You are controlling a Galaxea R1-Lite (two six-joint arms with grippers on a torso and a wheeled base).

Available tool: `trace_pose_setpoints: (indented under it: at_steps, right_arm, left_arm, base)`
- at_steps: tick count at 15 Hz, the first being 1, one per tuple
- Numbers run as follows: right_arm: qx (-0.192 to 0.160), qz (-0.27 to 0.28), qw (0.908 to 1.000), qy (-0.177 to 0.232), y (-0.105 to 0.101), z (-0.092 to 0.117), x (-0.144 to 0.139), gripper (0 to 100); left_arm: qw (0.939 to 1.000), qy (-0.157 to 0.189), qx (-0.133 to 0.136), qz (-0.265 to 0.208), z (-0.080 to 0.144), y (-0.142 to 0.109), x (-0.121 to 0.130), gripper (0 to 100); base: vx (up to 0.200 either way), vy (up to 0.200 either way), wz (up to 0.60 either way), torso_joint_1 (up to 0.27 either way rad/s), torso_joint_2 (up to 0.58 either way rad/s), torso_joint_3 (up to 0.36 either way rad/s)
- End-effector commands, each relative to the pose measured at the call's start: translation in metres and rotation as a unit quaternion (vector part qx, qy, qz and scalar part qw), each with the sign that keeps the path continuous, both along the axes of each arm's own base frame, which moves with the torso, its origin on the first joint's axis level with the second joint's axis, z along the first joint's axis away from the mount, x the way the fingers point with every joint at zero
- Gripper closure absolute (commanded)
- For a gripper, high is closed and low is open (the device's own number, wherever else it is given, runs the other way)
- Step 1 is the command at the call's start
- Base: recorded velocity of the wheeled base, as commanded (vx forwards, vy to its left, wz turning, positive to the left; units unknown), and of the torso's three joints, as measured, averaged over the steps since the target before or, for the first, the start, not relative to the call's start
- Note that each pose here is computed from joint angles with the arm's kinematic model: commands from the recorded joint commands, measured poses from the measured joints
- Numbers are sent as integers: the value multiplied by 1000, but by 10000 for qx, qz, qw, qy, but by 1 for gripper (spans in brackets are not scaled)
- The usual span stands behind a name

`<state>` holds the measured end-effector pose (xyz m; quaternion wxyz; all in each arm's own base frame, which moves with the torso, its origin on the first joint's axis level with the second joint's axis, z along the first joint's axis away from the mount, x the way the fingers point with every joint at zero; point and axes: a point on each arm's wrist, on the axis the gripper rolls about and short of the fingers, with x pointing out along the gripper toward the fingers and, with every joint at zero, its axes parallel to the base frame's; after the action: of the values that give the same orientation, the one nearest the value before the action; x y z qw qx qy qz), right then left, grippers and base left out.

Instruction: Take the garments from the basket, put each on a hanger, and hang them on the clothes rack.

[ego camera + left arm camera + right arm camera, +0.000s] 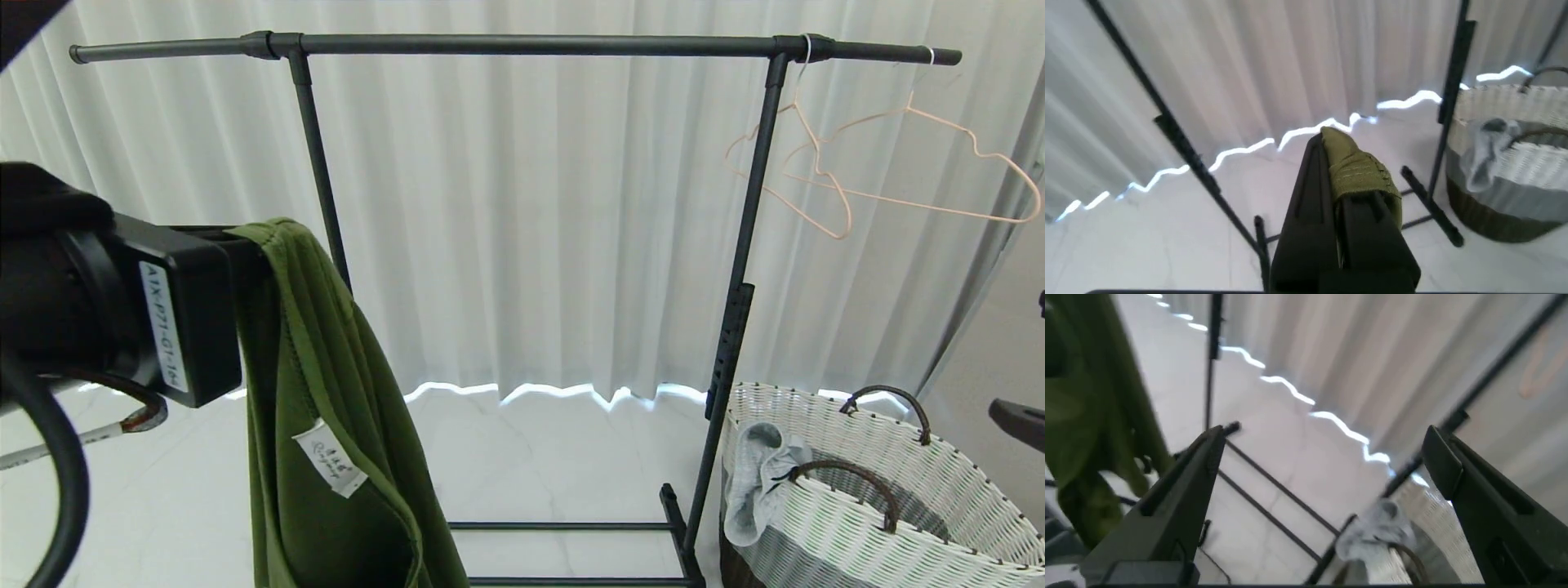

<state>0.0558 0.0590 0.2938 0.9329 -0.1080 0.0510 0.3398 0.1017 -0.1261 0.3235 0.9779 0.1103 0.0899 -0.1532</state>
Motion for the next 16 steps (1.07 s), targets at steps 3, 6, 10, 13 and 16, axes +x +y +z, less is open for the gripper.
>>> trace_pose_setpoints:
  at_steps: [3, 6, 10, 13, 16]
  right_arm:
    - [-177, -1694, 9852, 178, -25, -22, 11, 0]
    - [-689, -2537, 9633, 534, -38, -56, 16, 0]
    - [-1152, -3118, 9416, 538, -49, -90, 17, 0]
    - [-1367, -3342, 9319, 355, -54, -105, 19, 0]
    - [-1691, -3686, 9128, 473, -61, -124, 18, 0]
  left_arm:
    - [9980, -116, -26, 627, -1, 30, -2, 100]
    - [9952, -234, 263, 909, -14, 60, -17, 100]
    - [9909, -191, 363, 1280, -19, 74, -14, 100]
    - [9913, -138, 373, 1251, -21, 74, -12, 100]
    - [9895, -51, 439, 1379, -24, 79, -8, 100]
  base:
    - [0, 0, 0, 0, 0, 0]
    - [0, 0, 0, 0, 0, 0]
    - [0, 0, 0, 0, 0, 0]
    - [0, 0, 0, 0, 0, 0]
    - [0, 0, 0, 0, 0, 0]
